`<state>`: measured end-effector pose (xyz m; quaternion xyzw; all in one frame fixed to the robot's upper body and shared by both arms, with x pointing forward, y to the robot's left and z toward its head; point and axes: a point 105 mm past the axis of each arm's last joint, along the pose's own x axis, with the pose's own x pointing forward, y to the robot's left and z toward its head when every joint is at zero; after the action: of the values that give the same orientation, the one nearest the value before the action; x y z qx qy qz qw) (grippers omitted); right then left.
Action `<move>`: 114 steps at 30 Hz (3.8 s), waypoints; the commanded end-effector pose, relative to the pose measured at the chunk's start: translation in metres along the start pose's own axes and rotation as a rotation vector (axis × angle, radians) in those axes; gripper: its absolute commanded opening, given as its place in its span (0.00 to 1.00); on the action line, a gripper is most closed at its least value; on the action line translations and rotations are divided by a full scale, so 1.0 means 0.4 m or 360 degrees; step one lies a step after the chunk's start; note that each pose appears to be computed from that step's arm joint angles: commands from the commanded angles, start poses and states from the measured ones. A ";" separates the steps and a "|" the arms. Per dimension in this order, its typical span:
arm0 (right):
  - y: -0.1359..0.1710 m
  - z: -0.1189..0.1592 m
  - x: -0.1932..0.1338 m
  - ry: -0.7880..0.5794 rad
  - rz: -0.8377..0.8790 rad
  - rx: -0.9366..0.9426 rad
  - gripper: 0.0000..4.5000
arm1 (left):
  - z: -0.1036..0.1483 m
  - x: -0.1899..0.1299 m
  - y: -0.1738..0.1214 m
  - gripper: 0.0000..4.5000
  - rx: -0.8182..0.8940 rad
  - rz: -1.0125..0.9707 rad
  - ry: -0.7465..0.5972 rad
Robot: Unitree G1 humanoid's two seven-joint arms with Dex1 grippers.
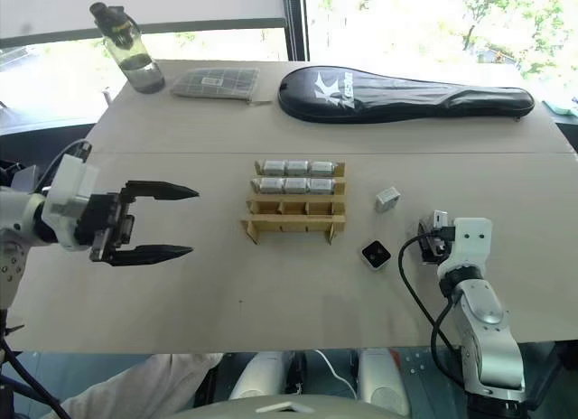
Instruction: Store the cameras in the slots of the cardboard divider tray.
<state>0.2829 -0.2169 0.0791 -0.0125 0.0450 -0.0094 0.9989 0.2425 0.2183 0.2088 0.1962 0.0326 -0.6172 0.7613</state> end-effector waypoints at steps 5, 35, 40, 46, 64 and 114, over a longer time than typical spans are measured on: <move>0.010 0.040 -0.009 -0.0093 0.0012 -0.0026 0.17 | 0.008 -0.027 0.006 1.00 0.0024 0.0050 -0.0022; 0.664 0.312 0.113 -0.0421 0.2705 -0.0772 0.17 | -0.029 -0.146 0.030 1.00 -0.0064 0.0466 -0.0020; 0.681 0.273 0.108 -0.0349 0.2800 -0.0857 0.17 | -0.034 -0.153 0.014 1.00 -0.0070 0.0511 -0.0011; 0.671 0.207 0.125 -0.0193 0.2760 -0.0950 0.17 | -0.034 -0.148 0.009 1.00 -0.0076 0.0520 -0.0021; 0.678 0.198 0.153 -0.0150 0.2595 -0.0857 0.40 | -0.030 -0.134 0.017 1.00 -0.0074 0.0491 -0.0039; 0.237 0.004 -0.121 0.0290 0.1073 -0.0294 0.63 | -0.051 -0.053 0.072 1.00 -0.0082 0.0254 -0.0120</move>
<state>0.2352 -0.1211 0.0736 -0.0742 0.1590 0.3246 0.9294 0.2694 0.2501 0.1982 0.1458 0.0153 -0.5584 0.8165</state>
